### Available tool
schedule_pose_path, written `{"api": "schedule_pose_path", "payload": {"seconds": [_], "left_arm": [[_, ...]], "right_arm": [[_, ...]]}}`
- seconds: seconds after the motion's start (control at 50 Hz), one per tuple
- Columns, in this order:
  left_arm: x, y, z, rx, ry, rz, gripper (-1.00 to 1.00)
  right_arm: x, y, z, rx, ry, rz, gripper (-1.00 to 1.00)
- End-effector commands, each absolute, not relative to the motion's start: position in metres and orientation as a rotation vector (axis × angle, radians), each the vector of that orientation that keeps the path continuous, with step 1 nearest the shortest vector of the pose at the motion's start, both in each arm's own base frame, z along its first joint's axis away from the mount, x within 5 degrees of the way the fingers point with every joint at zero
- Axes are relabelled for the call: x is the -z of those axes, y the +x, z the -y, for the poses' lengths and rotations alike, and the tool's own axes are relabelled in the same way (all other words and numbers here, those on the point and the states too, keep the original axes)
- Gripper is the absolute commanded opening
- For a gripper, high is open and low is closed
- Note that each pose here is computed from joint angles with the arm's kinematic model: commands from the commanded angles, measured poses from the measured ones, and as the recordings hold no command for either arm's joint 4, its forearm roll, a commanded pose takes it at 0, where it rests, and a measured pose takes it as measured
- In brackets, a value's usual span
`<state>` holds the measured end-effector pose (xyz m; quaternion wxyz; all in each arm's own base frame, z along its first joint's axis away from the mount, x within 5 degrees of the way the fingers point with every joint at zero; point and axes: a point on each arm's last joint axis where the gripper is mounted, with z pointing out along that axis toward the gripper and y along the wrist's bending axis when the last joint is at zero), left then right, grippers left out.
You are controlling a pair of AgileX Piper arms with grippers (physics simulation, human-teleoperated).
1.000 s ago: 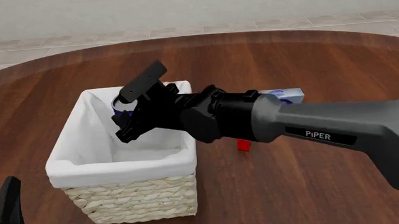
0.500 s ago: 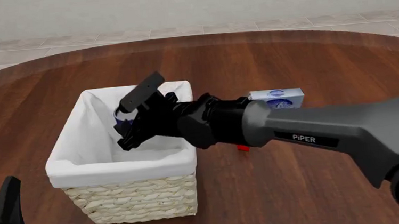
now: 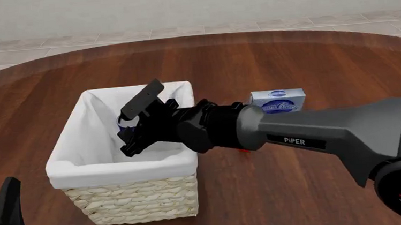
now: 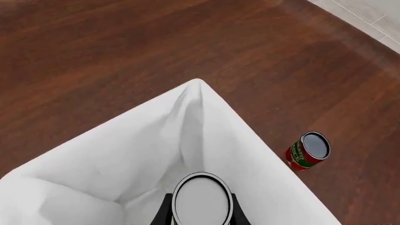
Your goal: Pick up the alphabet soup and put it in the basket.
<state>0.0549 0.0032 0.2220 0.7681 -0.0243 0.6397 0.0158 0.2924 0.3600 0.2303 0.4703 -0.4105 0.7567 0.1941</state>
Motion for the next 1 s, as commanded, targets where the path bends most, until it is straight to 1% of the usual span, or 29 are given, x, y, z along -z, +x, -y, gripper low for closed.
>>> {"api": "schedule_pose_path", "payload": {"seconds": [0.02, 0.52, 0.54, 1.0], "left_arm": [[-0.2220, 0.0549, -0.0032, -0.034, -0.052, -1.389, 1.00], [-0.2220, 0.0549, -0.0032, -0.035, -0.053, -1.388, 1.00], [-0.2220, 0.0549, -0.0032, -0.035, -0.053, -1.389, 1.00], [-0.2220, 0.0549, -0.0032, -0.034, -0.053, -1.388, 1.00]], "right_arm": [[-0.2299, 0.2945, -0.3610, -0.486, -0.986, -1.865, -1.00], [-0.2339, 0.2863, -0.3645, -0.508, -0.989, -1.858, -1.00], [-0.2339, 0.2861, -0.3648, -0.508, -0.990, -1.858, 1.00], [-0.2343, 0.2871, -0.3644, -0.506, -0.989, -1.860, 1.00]]}}
